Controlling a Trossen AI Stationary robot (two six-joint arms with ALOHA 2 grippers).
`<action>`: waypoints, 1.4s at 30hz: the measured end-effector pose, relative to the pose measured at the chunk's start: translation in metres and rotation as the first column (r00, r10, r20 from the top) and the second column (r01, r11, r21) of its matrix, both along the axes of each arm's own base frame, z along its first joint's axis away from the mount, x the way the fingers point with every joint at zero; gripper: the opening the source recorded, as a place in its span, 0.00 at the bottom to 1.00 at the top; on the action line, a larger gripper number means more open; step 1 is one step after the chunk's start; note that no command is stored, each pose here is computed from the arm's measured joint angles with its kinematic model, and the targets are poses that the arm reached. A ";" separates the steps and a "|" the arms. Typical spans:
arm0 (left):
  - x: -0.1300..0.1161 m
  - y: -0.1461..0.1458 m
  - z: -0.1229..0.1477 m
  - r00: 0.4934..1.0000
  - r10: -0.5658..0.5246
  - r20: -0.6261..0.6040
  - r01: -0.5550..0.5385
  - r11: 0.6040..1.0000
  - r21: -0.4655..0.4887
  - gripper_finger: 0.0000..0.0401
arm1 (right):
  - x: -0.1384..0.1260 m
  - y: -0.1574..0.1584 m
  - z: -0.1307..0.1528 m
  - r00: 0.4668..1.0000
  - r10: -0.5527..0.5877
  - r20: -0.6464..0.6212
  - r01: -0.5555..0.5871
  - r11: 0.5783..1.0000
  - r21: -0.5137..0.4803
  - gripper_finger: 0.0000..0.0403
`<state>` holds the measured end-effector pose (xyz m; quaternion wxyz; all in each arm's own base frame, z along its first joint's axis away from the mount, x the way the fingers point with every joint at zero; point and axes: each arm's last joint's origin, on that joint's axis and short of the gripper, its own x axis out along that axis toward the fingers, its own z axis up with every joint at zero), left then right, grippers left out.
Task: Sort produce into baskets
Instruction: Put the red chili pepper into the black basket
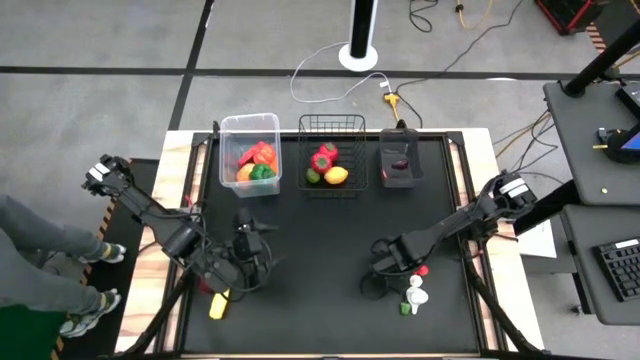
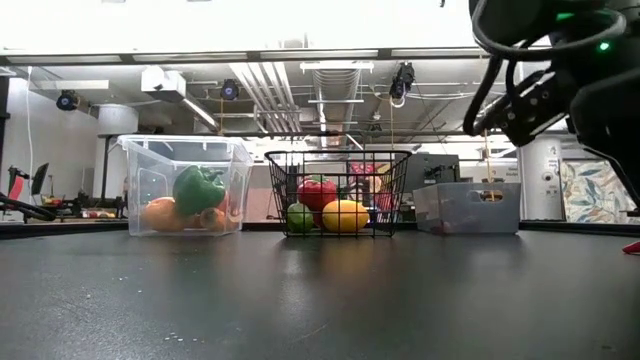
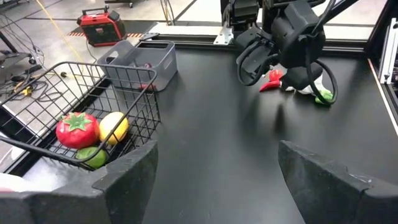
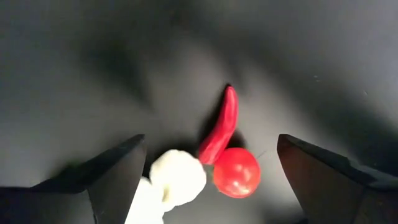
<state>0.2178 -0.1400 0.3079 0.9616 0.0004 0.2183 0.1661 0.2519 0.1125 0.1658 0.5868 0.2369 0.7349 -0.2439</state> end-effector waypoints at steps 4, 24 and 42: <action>0.000 0.000 0.000 1.000 0.000 0.000 0.000 1.000 0.000 0.78 | -0.003 -0.001 -0.004 1.000 0.003 -0.007 -0.003 1.000 -0.004 0.83; 0.000 0.002 0.001 0.998 0.058 0.034 -0.059 0.998 0.021 0.78 | -0.005 -0.002 -0.024 0.998 0.009 0.067 -0.012 0.999 0.041 0.58; 0.000 0.002 0.001 0.997 0.072 0.042 -0.073 0.997 0.028 0.78 | -0.005 -0.003 -0.024 0.996 0.027 0.080 -0.029 0.999 0.018 0.14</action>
